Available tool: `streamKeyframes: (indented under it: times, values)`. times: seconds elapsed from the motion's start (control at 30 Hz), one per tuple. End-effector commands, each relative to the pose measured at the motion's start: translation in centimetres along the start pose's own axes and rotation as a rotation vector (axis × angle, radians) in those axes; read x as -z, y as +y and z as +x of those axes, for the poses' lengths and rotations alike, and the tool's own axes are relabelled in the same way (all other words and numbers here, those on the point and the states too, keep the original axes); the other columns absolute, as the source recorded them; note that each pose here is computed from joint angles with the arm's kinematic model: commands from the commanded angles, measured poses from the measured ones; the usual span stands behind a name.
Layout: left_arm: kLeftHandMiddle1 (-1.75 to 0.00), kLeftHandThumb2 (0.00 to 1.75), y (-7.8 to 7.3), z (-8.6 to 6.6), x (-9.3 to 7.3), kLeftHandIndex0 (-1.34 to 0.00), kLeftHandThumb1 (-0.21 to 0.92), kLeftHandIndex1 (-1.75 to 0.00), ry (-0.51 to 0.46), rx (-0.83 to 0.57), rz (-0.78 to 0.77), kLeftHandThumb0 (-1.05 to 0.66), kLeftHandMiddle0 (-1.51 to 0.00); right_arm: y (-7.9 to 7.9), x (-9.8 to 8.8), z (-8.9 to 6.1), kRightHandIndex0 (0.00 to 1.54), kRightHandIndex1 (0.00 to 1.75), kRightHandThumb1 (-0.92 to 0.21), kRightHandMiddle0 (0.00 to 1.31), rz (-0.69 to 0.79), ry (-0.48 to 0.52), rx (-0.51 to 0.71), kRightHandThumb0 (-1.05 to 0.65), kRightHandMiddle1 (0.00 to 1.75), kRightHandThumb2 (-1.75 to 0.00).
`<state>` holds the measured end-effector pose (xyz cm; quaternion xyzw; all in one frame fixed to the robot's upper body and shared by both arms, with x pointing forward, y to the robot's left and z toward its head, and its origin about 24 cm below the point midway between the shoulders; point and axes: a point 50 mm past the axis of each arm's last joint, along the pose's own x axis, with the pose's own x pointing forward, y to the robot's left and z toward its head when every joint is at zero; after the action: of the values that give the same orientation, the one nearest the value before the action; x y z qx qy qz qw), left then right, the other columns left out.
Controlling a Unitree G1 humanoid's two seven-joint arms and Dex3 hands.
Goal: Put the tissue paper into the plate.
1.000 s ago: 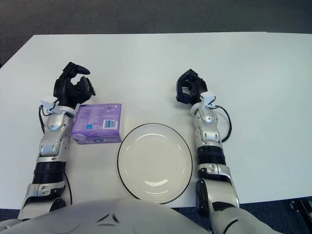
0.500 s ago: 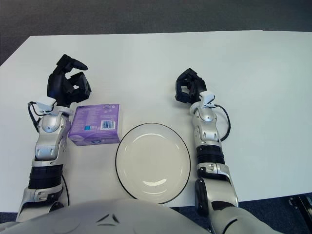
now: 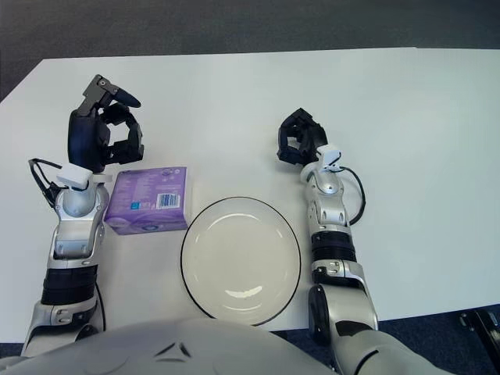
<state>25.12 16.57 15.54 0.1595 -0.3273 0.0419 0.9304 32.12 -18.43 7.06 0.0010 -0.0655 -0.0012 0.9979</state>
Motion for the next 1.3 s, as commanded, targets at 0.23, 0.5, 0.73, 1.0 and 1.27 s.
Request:
streamKeyframes:
  times: [0.23, 0.5, 0.73, 1.0, 1.27]
  values:
    - [-1.71, 0.97, 0.7, -4.2, 0.9, -0.29, 0.6, -1.75, 0.002, 0.09, 0.194, -0.01, -0.34, -1.6, 6.4, -4.9, 1.29, 1.75, -0.47, 0.5, 0.038, 0.241, 0.068, -0.43, 1.75, -1.13]
    - [-1.34, 0.66, 0.9, -4.4, 1.0, -0.05, 0.89, -1.45, -0.001, 0.168, 0.251, -0.79, -0.25, -1.7, 6.3, -4.9, 1.29, 1.75, -0.47, 0.49, 0.032, 0.239, 0.066, -0.43, 1.75, -1.13]
    - [-1.07, 0.72, 1.3, -4.3, 1.3, 0.0, 0.92, -1.24, -0.002, 0.271, 0.348, -1.0, -0.2, -1.6, 6.3, -4.9, 1.28, 1.75, -0.47, 0.49, 0.04, 0.241, 0.071, -0.43, 1.75, -1.12]
    - [-0.75, 0.79, 2.4, -4.7, 1.4, 0.0, 0.92, -0.95, 0.008, 0.416, 0.416, -1.05, -0.13, -1.7, 6.3, -4.9, 1.27, 1.75, -0.48, 0.49, 0.041, 0.245, 0.081, -0.43, 1.75, -1.12]
    - [-0.3, 0.8, 3.4, -5.6, 1.1, 0.0, 0.92, -0.54, 0.082, 0.557, 0.483, -1.05, -0.07, -1.8, 6.3, -4.8, 1.27, 1.75, -0.48, 0.49, 0.036, 0.246, 0.081, -0.43, 1.75, -1.11]
